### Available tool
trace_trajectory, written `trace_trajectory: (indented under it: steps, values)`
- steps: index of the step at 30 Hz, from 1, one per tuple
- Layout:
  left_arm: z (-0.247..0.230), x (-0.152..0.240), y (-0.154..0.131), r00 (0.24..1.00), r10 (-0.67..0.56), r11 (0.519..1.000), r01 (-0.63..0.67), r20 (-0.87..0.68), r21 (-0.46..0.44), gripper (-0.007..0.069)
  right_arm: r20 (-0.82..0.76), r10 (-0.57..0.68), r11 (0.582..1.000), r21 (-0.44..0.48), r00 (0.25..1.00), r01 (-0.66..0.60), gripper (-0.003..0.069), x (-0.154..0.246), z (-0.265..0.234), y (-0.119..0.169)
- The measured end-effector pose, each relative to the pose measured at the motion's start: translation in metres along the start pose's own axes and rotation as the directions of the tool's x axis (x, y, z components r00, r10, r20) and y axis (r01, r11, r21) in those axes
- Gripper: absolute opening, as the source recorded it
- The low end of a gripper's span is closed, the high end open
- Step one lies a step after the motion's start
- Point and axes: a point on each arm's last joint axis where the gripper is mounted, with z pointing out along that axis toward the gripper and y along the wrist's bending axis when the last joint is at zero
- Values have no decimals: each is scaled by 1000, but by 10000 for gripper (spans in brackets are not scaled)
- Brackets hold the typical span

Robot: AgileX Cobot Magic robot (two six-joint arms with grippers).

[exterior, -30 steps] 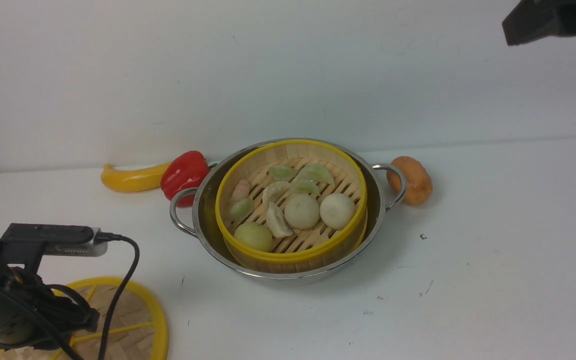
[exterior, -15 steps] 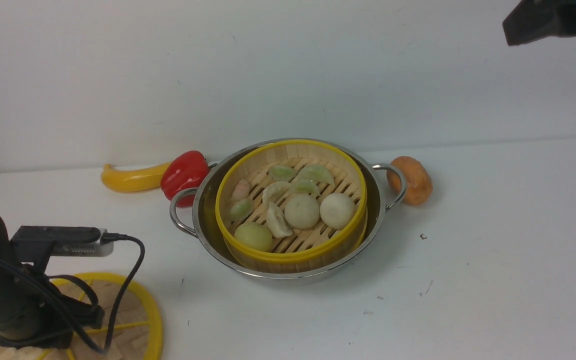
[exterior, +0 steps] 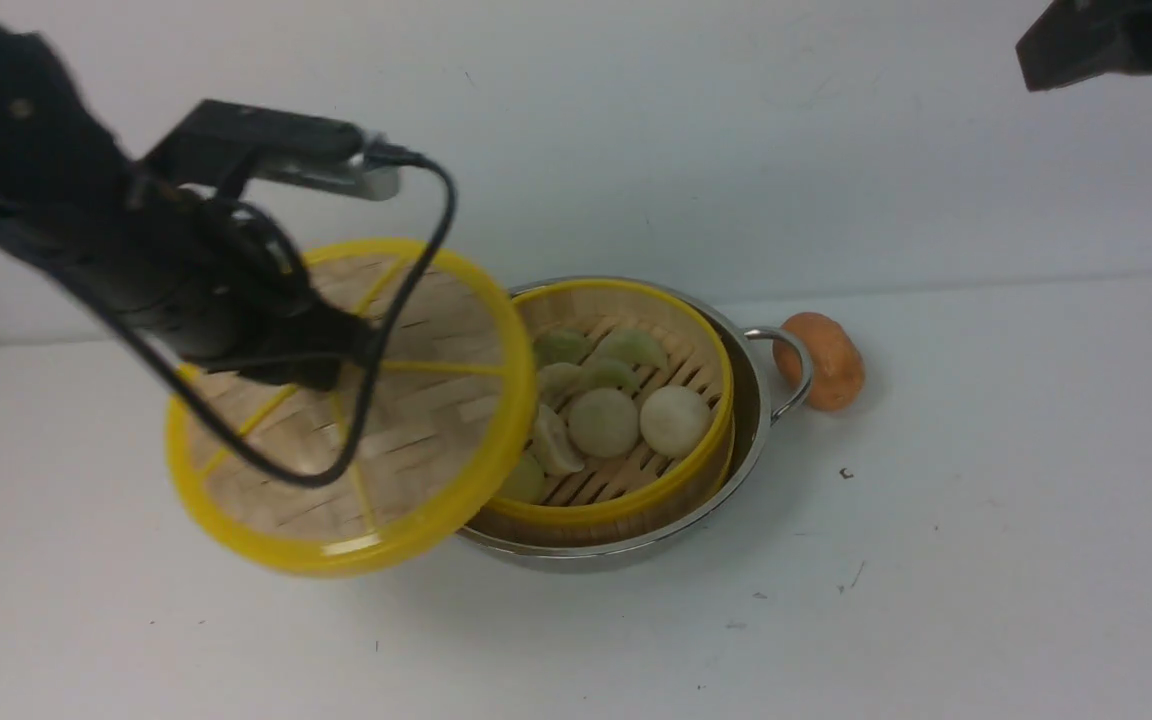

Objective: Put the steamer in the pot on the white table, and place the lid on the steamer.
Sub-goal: 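Place the yellow bamboo steamer lid onto the steamer in the pot with the left gripper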

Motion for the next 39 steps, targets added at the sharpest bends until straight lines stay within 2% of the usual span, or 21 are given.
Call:
trace_trajectory:
  steps: [6, 13, 23, 30, 39]
  values:
    - [67, -56, -24, 994, 84, 995, -81, -64, 56, 111, 0, 1, 1000, 1, 1000, -1, 501, 0, 0, 0]
    - [90, -81, -40, 985, 147, 987, -140, -87, 84, 111, 0, 0, 1000, 2, 1000, 0, 501, 0, 0, 0]
    - [119, -76, -50, 973, 179, 981, -165, -148, 101, 111, 0, -1, 1000, 5, 1000, 1, 501, 0, 0, 0]
    - [124, -78, -65, 969, 221, 971, -209, -113, 113, 111, 1, -1, 1000, 5, 1000, 1, 501, 0, 0, 0]
    - [134, -79, -65, 968, 230, 971, -221, -101, 93, 111, 1, -1, 1000, 5, 1000, 1, 501, 0, 0, 0]
